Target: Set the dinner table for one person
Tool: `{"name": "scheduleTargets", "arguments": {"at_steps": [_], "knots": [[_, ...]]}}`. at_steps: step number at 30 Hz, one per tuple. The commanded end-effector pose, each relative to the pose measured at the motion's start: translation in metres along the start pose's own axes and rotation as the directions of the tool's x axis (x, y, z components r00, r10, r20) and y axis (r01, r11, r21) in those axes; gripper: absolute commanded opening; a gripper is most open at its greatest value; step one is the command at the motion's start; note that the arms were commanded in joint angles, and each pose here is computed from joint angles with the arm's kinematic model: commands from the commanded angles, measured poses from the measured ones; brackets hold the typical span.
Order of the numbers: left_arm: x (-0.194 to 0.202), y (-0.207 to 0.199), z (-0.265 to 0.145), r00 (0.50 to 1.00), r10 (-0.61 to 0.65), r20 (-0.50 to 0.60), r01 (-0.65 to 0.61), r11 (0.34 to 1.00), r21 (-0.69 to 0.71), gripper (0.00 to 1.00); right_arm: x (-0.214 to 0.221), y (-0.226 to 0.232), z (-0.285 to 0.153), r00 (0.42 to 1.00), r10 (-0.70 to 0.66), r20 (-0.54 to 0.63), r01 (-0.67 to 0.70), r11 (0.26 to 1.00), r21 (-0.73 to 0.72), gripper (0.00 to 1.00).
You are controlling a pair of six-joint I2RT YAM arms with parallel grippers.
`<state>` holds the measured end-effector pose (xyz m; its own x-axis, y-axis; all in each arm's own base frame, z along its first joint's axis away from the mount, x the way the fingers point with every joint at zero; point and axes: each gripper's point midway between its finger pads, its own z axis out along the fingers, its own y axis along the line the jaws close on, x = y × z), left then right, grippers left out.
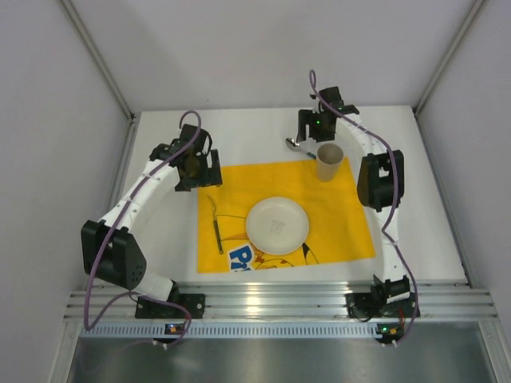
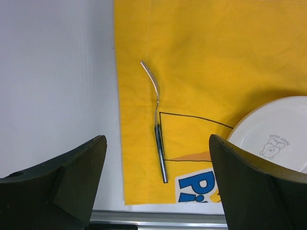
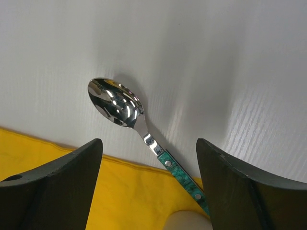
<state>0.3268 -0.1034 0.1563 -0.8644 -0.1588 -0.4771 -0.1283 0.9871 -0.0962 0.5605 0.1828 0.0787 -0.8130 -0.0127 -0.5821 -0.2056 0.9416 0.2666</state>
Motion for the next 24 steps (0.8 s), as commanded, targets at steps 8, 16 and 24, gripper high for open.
{"name": "scheduleTargets", "arguments": {"at_steps": [8,16,24], "knots": [[0.016,0.022,-0.006,0.999,-0.032,-0.014,0.031,0.998,-0.061,0.93,0.043,-0.012,0.0,0.986,-0.126,-0.112,0.135,0.988,0.071,0.78],[0.022,0.024,-0.004,0.999,-0.003,-0.043,0.001,0.999,-0.049,0.93,0.074,-0.01,0.027,0.966,-0.172,-0.195,0.2,0.97,0.138,0.56],[0.017,0.037,-0.003,0.999,0.004,-0.043,-0.007,0.998,-0.064,0.93,0.081,-0.023,0.039,0.956,-0.185,-0.228,0.237,0.945,0.225,0.08]]}}
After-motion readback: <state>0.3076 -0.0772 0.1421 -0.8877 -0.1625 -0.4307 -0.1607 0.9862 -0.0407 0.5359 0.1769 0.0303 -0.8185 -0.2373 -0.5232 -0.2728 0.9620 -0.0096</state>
